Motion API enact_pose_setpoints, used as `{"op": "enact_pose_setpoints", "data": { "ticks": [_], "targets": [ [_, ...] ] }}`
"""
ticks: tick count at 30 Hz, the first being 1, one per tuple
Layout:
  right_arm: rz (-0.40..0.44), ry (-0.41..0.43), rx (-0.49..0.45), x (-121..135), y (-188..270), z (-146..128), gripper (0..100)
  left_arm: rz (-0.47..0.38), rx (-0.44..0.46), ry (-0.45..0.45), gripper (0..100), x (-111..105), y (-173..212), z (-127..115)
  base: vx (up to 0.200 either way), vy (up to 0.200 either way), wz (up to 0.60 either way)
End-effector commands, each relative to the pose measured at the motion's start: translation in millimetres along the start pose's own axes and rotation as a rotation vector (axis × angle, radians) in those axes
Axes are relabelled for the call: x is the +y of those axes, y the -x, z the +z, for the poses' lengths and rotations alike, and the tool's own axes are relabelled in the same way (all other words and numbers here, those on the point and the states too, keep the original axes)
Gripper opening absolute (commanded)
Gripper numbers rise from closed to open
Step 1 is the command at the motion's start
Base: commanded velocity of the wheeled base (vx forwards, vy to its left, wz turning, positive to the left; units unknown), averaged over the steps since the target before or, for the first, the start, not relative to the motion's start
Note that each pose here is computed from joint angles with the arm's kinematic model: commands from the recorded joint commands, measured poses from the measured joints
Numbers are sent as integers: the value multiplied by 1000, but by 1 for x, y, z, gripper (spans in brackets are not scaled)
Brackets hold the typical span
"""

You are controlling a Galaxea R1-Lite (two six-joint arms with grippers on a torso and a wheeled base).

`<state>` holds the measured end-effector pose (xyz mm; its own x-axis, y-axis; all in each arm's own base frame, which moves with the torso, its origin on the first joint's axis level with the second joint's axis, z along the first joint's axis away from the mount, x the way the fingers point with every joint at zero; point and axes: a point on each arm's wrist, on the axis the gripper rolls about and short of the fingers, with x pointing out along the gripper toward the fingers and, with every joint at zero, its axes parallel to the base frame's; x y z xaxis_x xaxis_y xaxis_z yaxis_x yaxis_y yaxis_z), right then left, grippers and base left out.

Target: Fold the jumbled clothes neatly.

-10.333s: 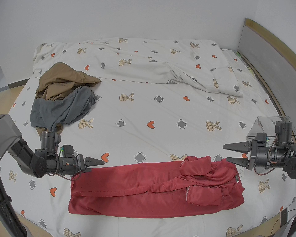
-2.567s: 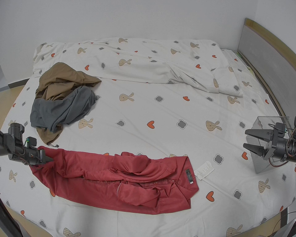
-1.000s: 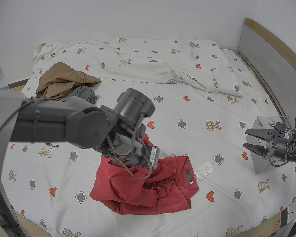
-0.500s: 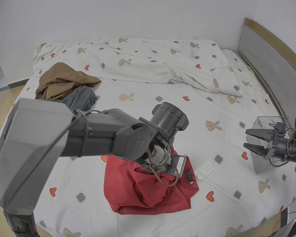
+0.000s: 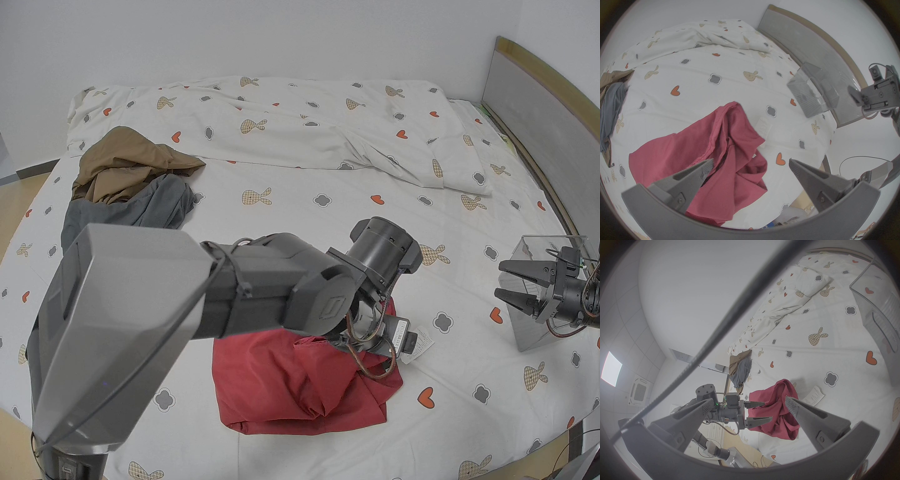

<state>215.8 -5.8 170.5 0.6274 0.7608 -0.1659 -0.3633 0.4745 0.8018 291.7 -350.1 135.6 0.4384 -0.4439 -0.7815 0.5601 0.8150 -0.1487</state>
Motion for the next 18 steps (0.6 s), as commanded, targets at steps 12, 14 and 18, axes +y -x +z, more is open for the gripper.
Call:
{"op": "enact_pose_setpoints", "data": {
  "ticks": [12,14,18],
  "targets": [
    [18,-16,40,2,-7,-5,100,-301,-30,147,100,49,102,15,0,0,0],
    [32,-30,60,6,-12,-7,100,-358,-14,193,100,74,117,9,0,0,0],
    [90,-81,130,22,-31,-9,100,-406,21,314,100,133,142,-19,0,0,0]
  ]
}}
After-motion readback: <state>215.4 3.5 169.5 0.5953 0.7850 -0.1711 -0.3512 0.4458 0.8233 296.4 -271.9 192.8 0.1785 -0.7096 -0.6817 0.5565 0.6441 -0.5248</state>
